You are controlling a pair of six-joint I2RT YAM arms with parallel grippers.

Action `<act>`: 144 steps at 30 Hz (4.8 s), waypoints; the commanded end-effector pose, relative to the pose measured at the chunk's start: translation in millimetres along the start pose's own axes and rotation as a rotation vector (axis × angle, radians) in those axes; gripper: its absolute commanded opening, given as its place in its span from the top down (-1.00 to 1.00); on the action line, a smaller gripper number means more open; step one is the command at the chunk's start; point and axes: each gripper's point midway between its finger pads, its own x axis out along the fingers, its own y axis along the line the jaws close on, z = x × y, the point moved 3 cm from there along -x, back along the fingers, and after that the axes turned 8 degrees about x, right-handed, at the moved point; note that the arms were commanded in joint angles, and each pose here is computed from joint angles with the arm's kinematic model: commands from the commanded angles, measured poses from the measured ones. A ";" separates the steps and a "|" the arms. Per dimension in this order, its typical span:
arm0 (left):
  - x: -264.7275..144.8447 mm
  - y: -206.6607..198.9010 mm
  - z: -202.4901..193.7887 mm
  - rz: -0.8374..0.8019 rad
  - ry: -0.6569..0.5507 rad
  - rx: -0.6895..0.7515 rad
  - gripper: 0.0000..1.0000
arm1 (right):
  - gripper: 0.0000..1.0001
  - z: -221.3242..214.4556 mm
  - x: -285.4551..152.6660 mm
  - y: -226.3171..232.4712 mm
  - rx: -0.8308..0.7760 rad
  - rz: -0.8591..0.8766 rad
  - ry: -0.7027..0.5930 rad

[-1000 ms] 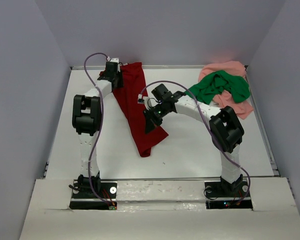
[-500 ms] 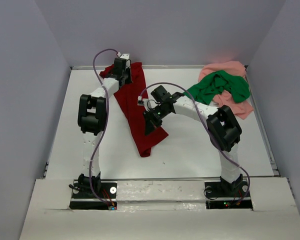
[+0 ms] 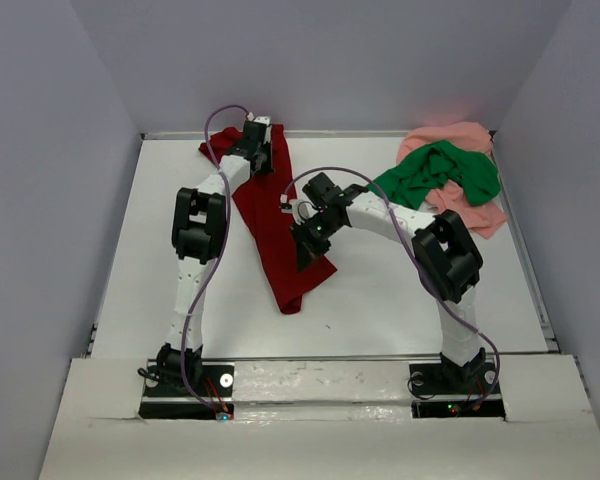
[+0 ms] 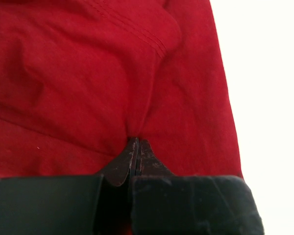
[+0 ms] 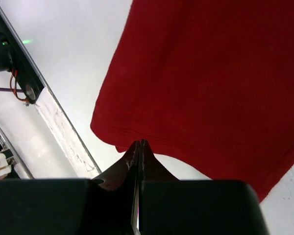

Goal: Fold and stack the t-shirts

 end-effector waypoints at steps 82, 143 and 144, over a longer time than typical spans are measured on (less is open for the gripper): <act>-256.6 41.5 21.4 -0.022 -0.241 0.140 -0.87 | -0.20 24.1 -70.3 4.6 -0.082 -0.064 -0.309; -231.9 29.8 -3.1 -0.107 -0.151 0.110 -0.98 | 1.00 11.5 37.5 17.0 0.097 0.285 -0.029; -233.5 31.0 -0.5 -0.097 -0.158 0.108 -0.98 | 1.00 24.2 31.7 25.3 0.072 0.302 -0.052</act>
